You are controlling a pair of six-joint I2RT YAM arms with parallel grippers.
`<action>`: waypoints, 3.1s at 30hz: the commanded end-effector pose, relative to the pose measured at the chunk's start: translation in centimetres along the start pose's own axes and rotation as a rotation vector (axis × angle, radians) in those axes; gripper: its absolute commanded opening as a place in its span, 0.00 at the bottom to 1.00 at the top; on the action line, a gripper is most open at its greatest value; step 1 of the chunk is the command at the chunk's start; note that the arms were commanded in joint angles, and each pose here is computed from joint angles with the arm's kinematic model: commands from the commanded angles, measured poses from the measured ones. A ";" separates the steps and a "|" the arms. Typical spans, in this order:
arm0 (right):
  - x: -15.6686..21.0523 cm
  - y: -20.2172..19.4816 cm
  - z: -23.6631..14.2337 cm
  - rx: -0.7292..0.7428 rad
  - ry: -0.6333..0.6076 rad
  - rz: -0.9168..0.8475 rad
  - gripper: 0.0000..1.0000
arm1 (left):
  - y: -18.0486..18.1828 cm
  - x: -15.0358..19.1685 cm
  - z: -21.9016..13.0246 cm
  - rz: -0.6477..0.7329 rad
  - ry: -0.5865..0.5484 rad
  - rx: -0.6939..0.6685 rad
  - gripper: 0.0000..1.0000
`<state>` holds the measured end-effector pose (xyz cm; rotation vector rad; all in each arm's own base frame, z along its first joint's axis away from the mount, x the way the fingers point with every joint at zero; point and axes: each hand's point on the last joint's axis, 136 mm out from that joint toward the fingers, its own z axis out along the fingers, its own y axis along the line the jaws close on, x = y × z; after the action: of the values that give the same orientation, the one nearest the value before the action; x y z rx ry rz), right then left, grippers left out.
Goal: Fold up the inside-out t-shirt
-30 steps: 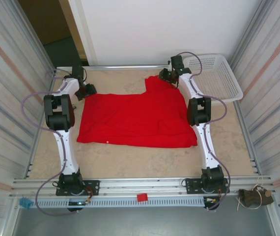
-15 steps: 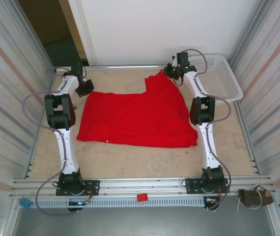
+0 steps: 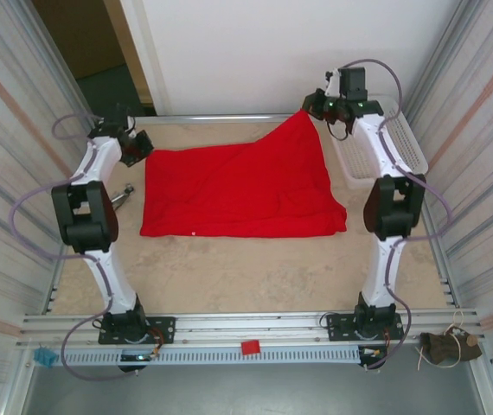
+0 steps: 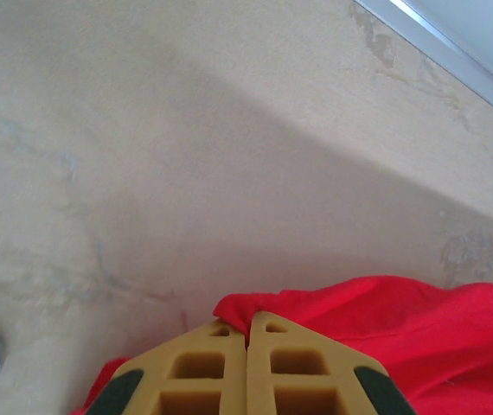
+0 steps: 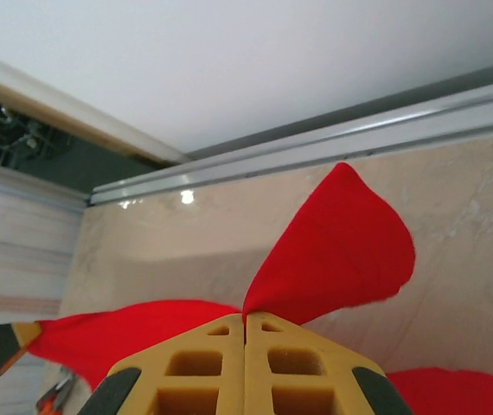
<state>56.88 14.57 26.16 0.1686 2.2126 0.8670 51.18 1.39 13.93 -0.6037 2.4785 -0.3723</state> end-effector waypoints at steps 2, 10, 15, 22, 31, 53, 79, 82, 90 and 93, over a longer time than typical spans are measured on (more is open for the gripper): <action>3.8 -0.9 -2.4 0.031 -0.009 0.002 0.00 | 1.6 2.4 -0.4 -0.082 0.016 0.007 0.00; 12.5 -4.1 -6.4 0.144 0.027 0.017 0.00 | 4.4 6.9 -0.1 -0.160 0.065 -0.032 0.00; 16.2 -5.0 -9.5 0.208 0.016 -0.014 0.00 | 5.2 7.4 -1.0 -0.173 0.041 -0.044 0.00; 16.9 -6.1 -13.2 0.303 -0.058 -0.061 0.00 | 5.8 6.6 -3.0 -0.187 -0.047 -0.059 0.00; 20.0 -8.5 -14.4 0.366 -0.018 -0.042 0.00 | 7.7 9.0 -2.0 -0.210 0.017 -0.119 0.00; 20.9 -11.1 -8.2 0.421 0.284 -0.056 0.46 | 2.4 10.0 -1.8 -0.101 0.054 -0.013 0.62; 25.7 -12.4 -10.1 0.505 0.326 -0.104 0.00 | 3.2 14.1 2.5 -0.089 0.164 -0.059 0.62; 25.2 -11.2 -11.1 0.496 0.289 -0.121 0.00 | 3.0 13.9 2.4 -0.089 0.159 -0.051 0.62; 24.3 -14.8 -12.0 0.650 0.261 -0.046 0.56 | 2.5 13.6 2.0 -0.086 0.151 -0.043 0.62; 24.9 -16.6 -11.7 0.690 0.284 -0.010 0.55 | 2.5 13.6 2.0 -0.088 0.151 -0.041 0.62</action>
<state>33.57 6.04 7.72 0.2989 2.6689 0.1551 41.19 -3.24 4.75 -0.7342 2.6284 -0.4117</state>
